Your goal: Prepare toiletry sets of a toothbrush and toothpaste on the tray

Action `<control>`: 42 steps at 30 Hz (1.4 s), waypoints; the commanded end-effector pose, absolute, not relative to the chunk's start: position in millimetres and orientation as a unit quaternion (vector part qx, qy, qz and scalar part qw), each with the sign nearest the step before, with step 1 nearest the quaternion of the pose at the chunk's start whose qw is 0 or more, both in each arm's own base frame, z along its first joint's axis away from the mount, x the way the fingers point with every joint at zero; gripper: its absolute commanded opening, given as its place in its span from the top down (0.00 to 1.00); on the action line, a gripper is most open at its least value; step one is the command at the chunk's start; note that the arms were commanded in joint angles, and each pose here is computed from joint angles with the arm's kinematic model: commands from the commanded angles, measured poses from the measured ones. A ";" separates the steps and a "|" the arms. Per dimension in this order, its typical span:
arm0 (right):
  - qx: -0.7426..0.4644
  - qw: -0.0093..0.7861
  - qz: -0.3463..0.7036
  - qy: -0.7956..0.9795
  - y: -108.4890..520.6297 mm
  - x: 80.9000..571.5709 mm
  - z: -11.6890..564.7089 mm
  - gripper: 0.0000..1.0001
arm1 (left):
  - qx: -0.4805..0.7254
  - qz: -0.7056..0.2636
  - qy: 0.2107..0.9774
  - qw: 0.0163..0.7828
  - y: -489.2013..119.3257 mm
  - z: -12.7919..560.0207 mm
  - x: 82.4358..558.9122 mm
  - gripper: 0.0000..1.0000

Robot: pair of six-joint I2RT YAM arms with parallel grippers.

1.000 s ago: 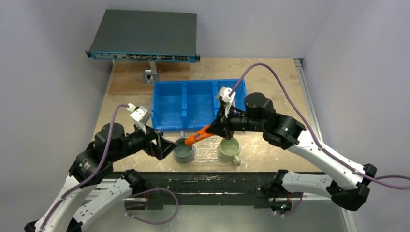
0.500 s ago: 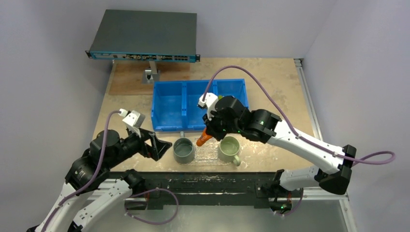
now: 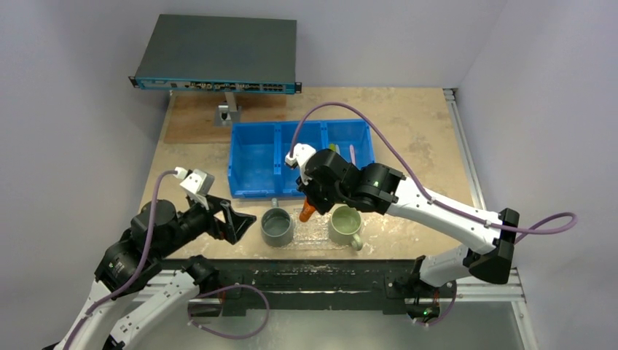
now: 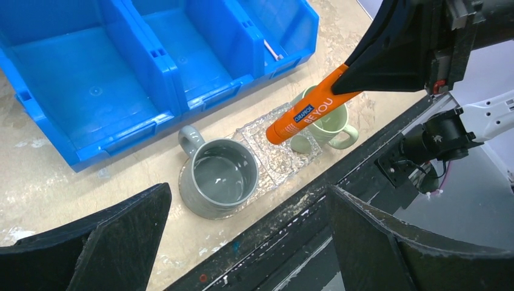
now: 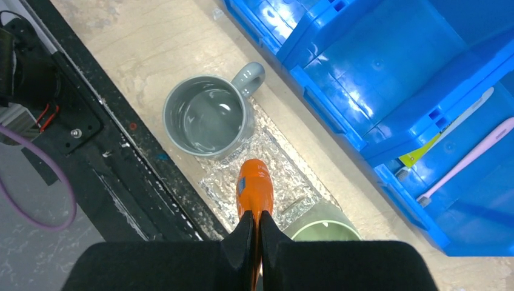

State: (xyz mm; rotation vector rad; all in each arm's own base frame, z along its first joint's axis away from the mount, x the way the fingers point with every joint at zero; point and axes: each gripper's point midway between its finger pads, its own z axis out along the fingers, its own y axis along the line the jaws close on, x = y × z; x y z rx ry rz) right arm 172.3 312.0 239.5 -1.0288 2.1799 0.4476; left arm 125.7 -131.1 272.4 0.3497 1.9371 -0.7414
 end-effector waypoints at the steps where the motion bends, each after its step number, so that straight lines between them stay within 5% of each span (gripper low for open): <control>1: -0.376 0.365 0.177 0.833 318.0 178.5 258.5 1.00 | 0.147 -0.304 0.794 0.505 -129.4 273.8 125.8 0.00; 42: -0.391 0.330 0.130 0.849 343.1 187.1 190.0 1.00 | 0.150 -0.303 0.796 0.502 -129.5 271.2 125.2 0.00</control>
